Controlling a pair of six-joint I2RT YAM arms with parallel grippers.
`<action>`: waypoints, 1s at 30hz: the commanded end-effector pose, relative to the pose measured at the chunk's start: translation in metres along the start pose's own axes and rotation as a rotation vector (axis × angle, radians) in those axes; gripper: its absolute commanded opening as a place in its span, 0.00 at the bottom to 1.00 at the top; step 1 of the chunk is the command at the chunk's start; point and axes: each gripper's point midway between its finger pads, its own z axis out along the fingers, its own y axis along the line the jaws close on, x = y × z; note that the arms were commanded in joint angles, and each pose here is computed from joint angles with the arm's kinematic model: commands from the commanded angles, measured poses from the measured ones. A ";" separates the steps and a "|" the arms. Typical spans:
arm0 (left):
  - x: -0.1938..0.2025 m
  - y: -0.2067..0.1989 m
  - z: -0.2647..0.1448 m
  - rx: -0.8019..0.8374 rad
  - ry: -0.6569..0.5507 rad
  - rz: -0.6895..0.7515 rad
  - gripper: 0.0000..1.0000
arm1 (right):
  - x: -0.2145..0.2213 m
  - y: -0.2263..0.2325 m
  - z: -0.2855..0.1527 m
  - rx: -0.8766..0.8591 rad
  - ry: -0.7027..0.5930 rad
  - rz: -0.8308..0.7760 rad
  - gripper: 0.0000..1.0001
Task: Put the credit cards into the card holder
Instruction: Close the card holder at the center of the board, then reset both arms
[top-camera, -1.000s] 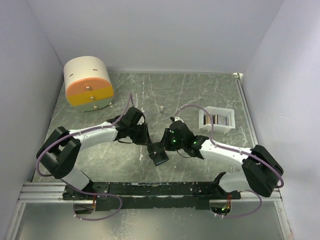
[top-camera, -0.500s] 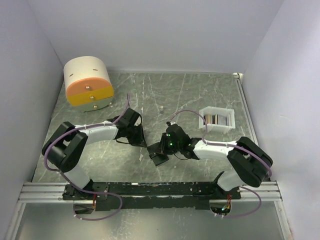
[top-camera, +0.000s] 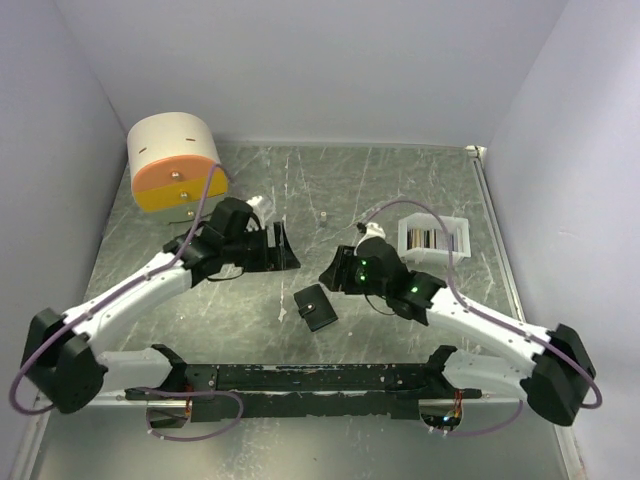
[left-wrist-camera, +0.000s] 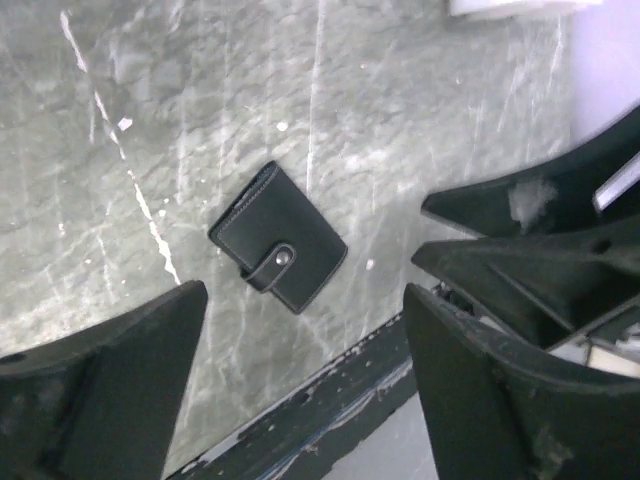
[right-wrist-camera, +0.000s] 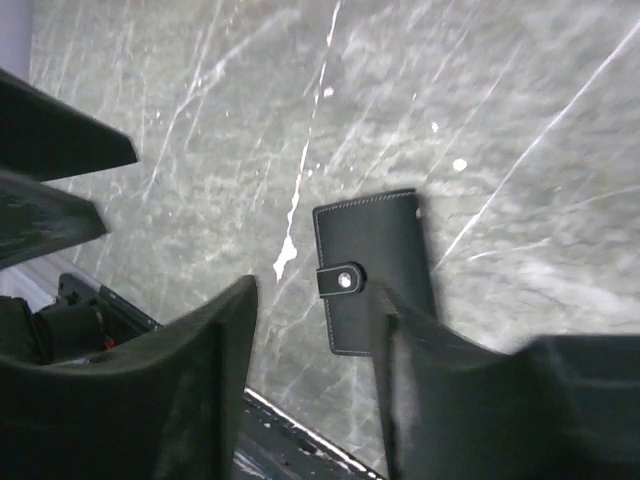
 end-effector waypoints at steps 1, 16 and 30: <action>-0.020 -0.015 -0.045 0.003 -0.096 0.072 1.00 | -0.037 -0.009 -0.035 0.110 -0.118 -0.037 0.67; -0.040 -0.040 -0.134 0.068 -0.332 0.159 1.00 | -0.098 -0.001 -0.112 0.161 -0.328 -0.032 1.00; -0.043 -0.031 -0.131 0.037 -0.367 0.143 1.00 | -0.098 -0.003 -0.110 0.137 -0.366 -0.004 1.00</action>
